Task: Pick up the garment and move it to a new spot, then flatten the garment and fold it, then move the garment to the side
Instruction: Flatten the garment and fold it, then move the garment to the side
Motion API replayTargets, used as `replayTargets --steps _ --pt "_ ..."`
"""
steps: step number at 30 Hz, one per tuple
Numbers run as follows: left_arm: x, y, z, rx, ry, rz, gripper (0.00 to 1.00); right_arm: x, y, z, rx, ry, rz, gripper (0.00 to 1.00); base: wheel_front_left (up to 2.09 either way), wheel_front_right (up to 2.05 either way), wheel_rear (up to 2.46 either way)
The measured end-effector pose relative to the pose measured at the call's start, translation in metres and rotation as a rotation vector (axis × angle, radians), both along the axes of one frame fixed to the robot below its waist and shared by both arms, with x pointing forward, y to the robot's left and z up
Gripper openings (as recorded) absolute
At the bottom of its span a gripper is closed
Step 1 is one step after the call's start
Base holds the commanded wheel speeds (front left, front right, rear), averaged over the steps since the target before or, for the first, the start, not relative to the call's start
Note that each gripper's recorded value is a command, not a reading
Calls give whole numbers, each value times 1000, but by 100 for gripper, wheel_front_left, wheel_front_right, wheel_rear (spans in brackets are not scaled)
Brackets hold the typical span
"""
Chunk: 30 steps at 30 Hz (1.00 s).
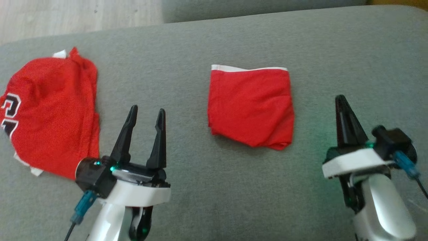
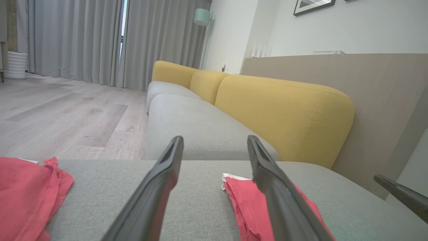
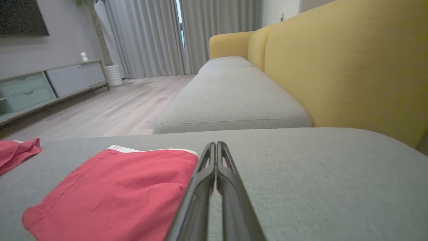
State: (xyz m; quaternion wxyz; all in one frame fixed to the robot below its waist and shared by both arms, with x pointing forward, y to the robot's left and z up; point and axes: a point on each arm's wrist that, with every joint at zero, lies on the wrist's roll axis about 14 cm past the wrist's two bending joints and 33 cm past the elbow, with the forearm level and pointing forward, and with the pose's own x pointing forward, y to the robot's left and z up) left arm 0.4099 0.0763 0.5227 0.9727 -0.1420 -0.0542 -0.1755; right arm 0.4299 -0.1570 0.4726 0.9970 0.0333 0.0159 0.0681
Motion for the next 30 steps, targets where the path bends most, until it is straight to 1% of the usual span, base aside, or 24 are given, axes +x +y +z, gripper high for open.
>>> replayTargets --steps 2,8,9,10,17,30 --pt "-1 -3 -1 -9 7 -8 100 -10 -10 2 30 -6 -35 0 0 0 0" --pt "-8 -5 -7 -18 29 -13 100 -33 -21 4 72 -13 -82 0 0 0 0" --pt "-9 -5 -8 -18 32 -14 100 -34 -22 5 73 -17 -83 90 0 0 0" --pt "-9 -5 -9 -17 34 -14 100 -34 -21 7 73 -20 -81 100 0 0 0" --pt "-12 -3 -9 -10 33 -9 100 -33 -17 15 74 -44 -69 100 0 0 0" --pt "-13 2 -13 -7 45 5 100 -27 -14 9 59 -30 -60 100 0 0 0"
